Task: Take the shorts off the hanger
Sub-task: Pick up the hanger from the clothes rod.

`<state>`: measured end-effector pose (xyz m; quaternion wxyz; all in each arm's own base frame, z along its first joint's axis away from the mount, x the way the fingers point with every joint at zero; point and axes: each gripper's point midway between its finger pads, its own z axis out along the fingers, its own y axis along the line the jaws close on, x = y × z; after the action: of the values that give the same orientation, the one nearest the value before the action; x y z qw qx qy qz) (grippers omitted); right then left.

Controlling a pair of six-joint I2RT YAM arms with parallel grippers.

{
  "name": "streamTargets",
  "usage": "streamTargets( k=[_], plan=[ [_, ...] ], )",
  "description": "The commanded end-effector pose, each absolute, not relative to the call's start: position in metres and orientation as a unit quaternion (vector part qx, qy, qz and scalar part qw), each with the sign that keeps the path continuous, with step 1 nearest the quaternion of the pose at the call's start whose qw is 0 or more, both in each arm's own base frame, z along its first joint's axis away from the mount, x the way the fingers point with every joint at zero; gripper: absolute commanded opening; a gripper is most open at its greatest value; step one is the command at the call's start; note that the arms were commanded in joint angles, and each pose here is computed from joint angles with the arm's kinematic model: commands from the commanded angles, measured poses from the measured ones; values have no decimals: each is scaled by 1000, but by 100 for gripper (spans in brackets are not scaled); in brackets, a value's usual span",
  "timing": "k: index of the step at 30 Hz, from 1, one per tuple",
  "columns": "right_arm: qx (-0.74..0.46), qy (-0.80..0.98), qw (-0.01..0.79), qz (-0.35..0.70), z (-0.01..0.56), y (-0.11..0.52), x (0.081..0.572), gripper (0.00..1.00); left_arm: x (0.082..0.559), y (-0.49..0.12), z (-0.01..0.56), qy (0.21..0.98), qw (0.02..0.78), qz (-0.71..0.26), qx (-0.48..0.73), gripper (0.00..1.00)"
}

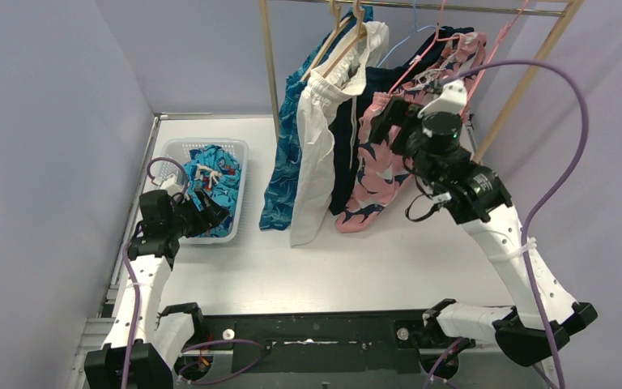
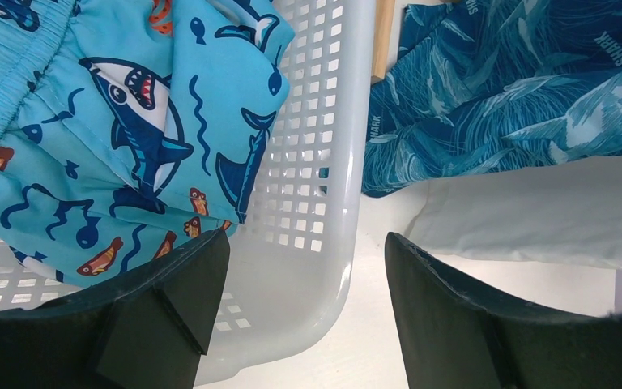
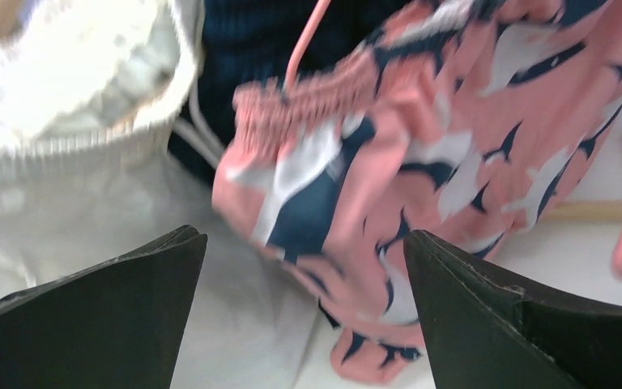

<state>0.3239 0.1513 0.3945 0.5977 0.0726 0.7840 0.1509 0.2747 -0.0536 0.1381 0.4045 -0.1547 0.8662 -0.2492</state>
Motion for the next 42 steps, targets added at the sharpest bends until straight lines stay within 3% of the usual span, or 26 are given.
streamTargets(
  k=[1, 11, 17, 24, 32, 42],
  plan=[
    [81, 752, 628, 186, 438, 148, 349, 99, 285, -51, 150, 856, 427, -253, -146, 70],
    [97, 744, 615, 244, 448, 159, 380, 97, 286, -53, 144, 860, 413, -264, -147, 70],
    [133, 744, 620, 211, 447, 144, 403, 93, 285, -54, 146, 857, 418, -266, -143, 70],
    [188, 762, 605, 134, 433, 122, 416, 75, 285, -54, 147, 856, 419, -267, -141, 70],
    [226, 750, 619, 58, 425, 76, 383, 60, 285, -59, 145, 857, 410, -280, -137, 70],
    [219, 754, 618, 38, 426, 45, 360, 66, 284, -61, 146, 856, 410, -285, -133, 70]
  ],
)
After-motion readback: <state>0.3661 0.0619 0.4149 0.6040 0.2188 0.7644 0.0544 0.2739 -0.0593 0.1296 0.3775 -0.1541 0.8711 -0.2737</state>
